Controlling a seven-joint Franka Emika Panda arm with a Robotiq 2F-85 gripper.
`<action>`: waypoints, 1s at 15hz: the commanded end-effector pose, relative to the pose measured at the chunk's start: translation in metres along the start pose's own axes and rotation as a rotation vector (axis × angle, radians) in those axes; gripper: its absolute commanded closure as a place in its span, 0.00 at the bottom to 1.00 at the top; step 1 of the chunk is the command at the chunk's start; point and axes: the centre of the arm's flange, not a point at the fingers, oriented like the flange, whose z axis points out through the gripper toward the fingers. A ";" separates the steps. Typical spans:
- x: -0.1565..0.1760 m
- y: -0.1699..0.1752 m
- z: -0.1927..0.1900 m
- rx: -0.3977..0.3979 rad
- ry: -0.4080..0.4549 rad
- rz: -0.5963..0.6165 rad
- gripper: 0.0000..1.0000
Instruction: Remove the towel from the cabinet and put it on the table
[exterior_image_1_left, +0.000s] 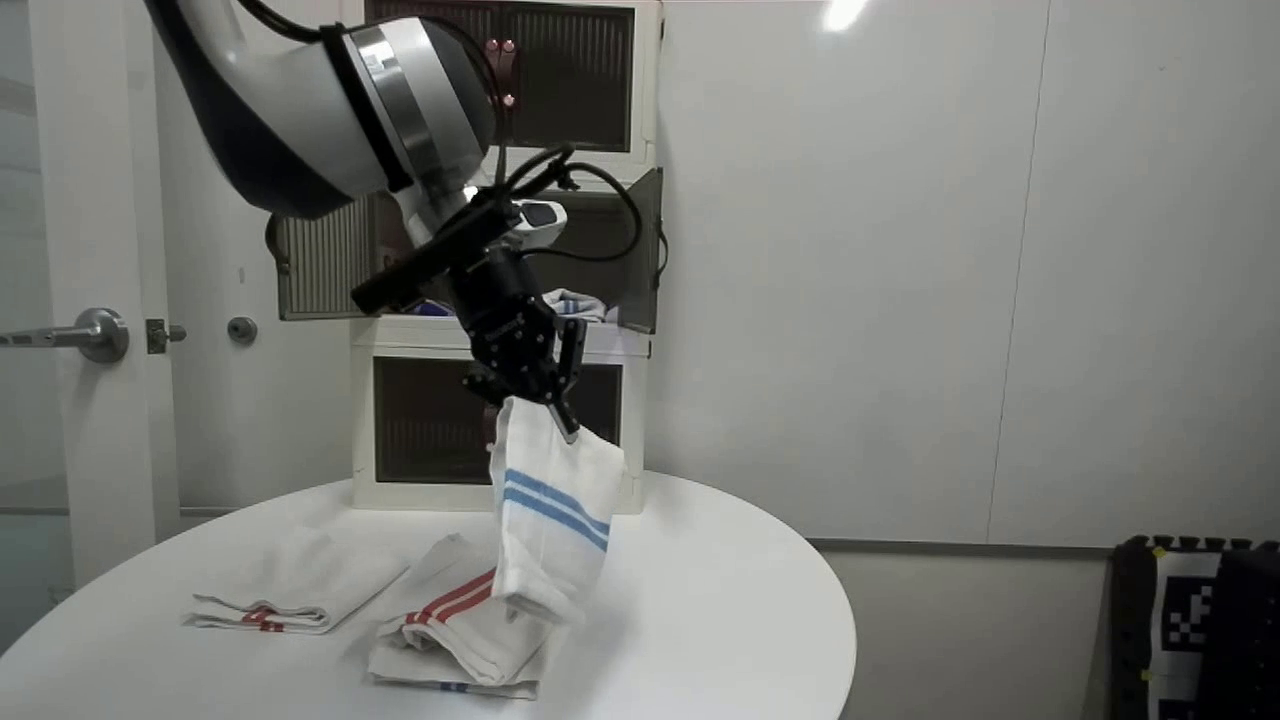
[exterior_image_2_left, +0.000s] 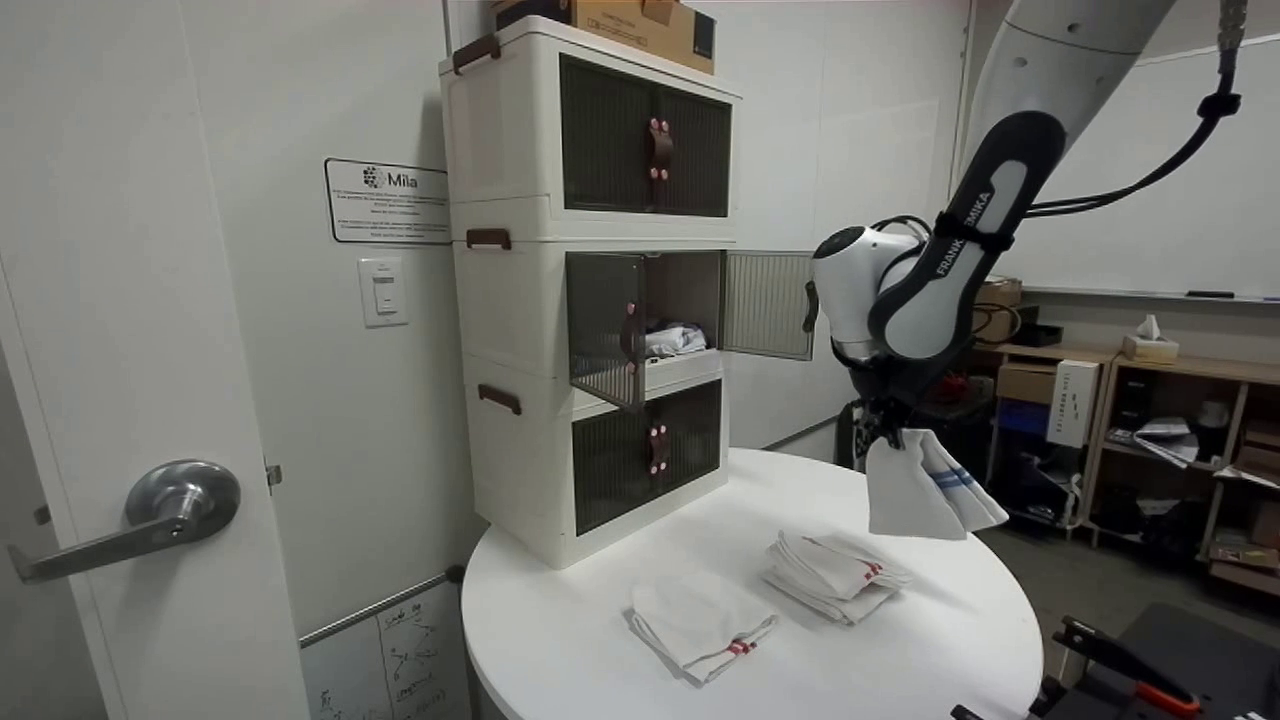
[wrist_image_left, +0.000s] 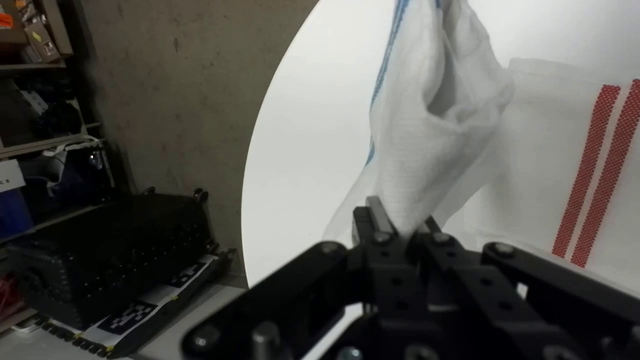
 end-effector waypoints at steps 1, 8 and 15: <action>0.026 -0.017 0.016 -0.055 0.007 -0.036 0.98; 0.052 -0.064 0.035 -0.059 0.032 -0.168 0.98; 0.048 -0.093 0.055 0.035 0.067 -0.286 0.44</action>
